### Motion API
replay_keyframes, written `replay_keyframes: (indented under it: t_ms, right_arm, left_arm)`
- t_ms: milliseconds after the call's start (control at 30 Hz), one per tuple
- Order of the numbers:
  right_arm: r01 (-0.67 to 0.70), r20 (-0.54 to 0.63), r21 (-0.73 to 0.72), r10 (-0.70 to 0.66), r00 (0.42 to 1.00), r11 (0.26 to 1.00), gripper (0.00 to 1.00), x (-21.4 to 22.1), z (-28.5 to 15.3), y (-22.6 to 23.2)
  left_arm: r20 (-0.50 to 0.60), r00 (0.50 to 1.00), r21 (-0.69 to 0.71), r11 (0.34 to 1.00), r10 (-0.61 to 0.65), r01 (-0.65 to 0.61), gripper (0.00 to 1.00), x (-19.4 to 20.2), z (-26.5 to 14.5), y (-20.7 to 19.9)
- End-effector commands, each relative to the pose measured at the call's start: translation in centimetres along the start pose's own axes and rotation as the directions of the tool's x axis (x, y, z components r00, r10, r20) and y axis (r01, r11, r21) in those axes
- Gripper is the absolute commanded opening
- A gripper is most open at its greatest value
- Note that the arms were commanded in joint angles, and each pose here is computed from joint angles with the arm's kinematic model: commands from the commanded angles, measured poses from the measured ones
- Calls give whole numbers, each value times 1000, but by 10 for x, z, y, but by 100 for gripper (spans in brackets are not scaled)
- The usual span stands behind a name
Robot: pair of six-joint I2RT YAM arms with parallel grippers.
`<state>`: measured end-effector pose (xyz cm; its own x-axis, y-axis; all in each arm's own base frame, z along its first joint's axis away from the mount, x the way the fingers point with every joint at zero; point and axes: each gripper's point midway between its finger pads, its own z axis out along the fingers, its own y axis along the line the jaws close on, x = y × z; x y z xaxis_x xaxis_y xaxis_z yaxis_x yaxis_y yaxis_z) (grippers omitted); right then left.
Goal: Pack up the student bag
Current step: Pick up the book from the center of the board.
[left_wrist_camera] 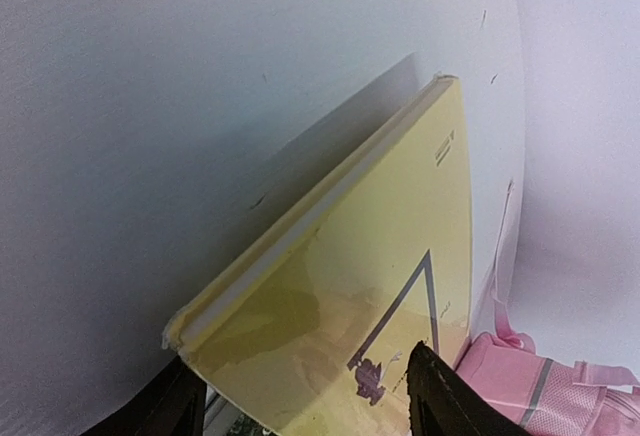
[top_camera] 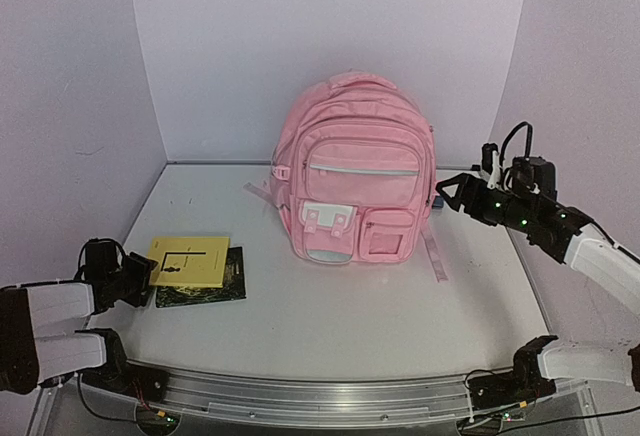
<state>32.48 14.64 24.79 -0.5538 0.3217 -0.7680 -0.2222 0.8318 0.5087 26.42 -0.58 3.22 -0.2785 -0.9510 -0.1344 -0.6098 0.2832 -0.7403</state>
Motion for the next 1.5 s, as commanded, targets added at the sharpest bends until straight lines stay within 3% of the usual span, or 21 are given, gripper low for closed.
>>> replay_keyframes:
  t_ms: [0,200,500,600,700,833,900,1033,1200,1467]
  right_arm:
    - [4,75,-25,-2,997,1000,82,-30,-8,15]
    - [1,90,-21,1,996,1000,82,-37,-11,17]
    - [8,107,-19,-6,994,1000,82,-42,-20,20]
    - [11,112,-21,-9,994,1000,82,-44,-24,21]
    - [23,115,-32,-19,993,999,82,-46,-28,25]
    - [80,114,-86,-70,991,993,83,-51,-38,40]
    - [123,124,-127,-107,987,984,97,-54,-46,51]
    - [167,137,-193,-142,980,967,98,-62,-54,69]
    - [188,124,-285,-158,980,940,98,-69,-53,93]
    - [234,157,-412,-184,970,880,98,-84,-66,147]
  left_arm:
    - [36,999,83,996,7,-10,65,-10,6,-14]
    - [83,997,89,996,-2,-5,43,-20,12,-14]
    - [170,973,224,956,155,-192,8,-33,-10,-64]
    - [179,960,241,936,217,-256,0,-33,-19,-79]
    - [157,953,301,907,258,-295,0,-27,-26,-97]
    - [123,903,471,776,413,-419,0,-6,-50,-149]
    - [126,848,548,676,515,-492,0,5,-68,-177]
    - [133,744,675,491,654,-552,0,29,-108,-218]
    - [119,666,758,365,737,-540,0,54,-146,-244]
    - [121,462,896,104,879,-432,0,141,-207,-286]
